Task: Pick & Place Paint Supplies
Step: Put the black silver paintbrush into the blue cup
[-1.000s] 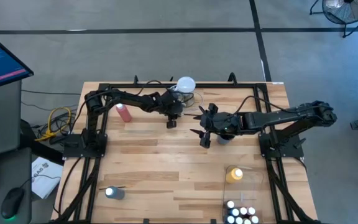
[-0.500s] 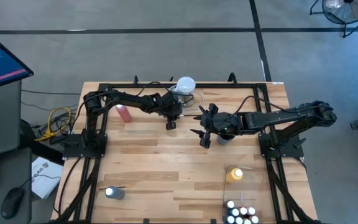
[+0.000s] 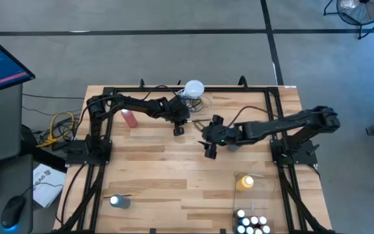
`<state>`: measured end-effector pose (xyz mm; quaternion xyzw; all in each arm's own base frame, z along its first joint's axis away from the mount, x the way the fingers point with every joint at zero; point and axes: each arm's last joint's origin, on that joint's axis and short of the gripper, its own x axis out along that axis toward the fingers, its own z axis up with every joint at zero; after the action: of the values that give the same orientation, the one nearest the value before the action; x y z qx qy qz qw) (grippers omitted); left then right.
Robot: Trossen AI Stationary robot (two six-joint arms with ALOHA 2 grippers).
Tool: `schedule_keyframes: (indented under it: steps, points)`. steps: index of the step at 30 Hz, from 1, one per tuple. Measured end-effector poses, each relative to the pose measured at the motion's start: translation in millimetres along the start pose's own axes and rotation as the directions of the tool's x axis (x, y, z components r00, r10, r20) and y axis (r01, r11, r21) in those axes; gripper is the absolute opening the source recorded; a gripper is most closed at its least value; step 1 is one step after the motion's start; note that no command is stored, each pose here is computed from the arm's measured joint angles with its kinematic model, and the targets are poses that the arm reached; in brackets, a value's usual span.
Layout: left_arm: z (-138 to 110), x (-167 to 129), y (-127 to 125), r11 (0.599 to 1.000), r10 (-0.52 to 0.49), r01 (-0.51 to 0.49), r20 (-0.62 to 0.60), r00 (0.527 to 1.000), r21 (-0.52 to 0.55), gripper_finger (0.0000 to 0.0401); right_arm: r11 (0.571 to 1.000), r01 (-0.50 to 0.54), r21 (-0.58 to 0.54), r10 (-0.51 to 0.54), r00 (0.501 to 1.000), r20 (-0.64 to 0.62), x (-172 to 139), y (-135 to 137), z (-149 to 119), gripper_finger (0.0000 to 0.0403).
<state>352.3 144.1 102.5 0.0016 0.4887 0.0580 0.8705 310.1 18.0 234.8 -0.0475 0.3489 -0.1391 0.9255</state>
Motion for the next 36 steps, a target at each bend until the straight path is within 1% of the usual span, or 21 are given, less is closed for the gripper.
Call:
schedule_keyframes:
  steps: [2,6,10,13,15,18,21,23,26,29,33,36]
  points:
    - [0.7,-2.8,-1.7,1.000,-0.003,0.003,-0.006,1.000,-0.003,0.0001,0.999,0.002,-0.041,-0.004,0.999,-0.048,12.1,4.1,-7.1,0.0244]
    - [-0.5,-5.6,-8.4,1.000,-0.012,0.012,-0.046,0.999,-0.007,0.0001,0.997,0.016,-0.073,-0.028,0.987,-0.161,30.2,4.6,-11.7,0.0244]
    - [-3.2,-5.4,-19.4,0.998,-0.070,0.070,-0.075,0.995,-0.003,0.0001,0.995,0.034,-0.094,-0.057,0.964,-0.259,37.4,-0.3,-7.5,0.0244]
    - [-4.4,-3.9,-29.8,0.999,-0.036,0.038,-0.081,0.996,0.028,0.0001,0.994,0.031,-0.104,-0.060,0.952,-0.300,39.4,-0.5,-7.6,0.0244]
    - [-3.7,-3.3,-33.8,0.999,0.008,-0.004,-0.087,0.996,0.047,0.0001,0.994,0.029,-0.105,-0.060,0.953,-0.298,38.9,-0.1,-6.6,0.0244]
    - [-2.3,-2.6,-38.5,0.996,0.062,-0.056,-0.082,0.995,0.066,0.0001,0.996,0.040,-0.077,-0.060,0.957,-0.284,34.6,-3.5,-3.5,0.0244]
    - [-0.4,-4.4,-41.4,0.994,0.088,-0.083,-0.071,0.994,0.076,0.0004,0.997,0.048,-0.061,-0.062,0.964,-0.259,30.8,-6.2,1.0,0.0244]
    - [2.3,-9.1,-42.6,0.991,0.113,-0.108,-0.055,0.992,0.080,0.0011,0.997,0.049,-0.060,-0.063,0.963,-0.264,27.7,-7.1,0.4,0.0244]
    - [3.7,-18.1,-42.6,0.989,0.132,-0.130,-0.029,0.991,0.071,0.0034,0.998,0.047,-0.052,-0.059,0.963,-0.261,27.1,-6.3,1.1,0.0244]
    - [0.6,-30.5,-42.2,0.990,0.138,-0.137,-0.022,0.990,0.045,0.0075,0.998,0.047,-0.052,-0.059,0.961,-0.270,26.9,-6.0,0.0,0.0244]
    - [12.2,-45.9,-40.7,0.989,0.143,-0.146,0.122,0.982,0.011,0.0141,0.998,0.052,-0.042,-0.062,0.961,-0.271,27.2,-6.7,-0.1,0.0244]
    - [13.4,-43.6,-42.5,0.990,0.140,-0.144,0.155,0.978,0.011,0.0176,0.998,0.051,-0.041,-0.061,0.961,-0.269,27.2,-6.5,0.2,0.0244]
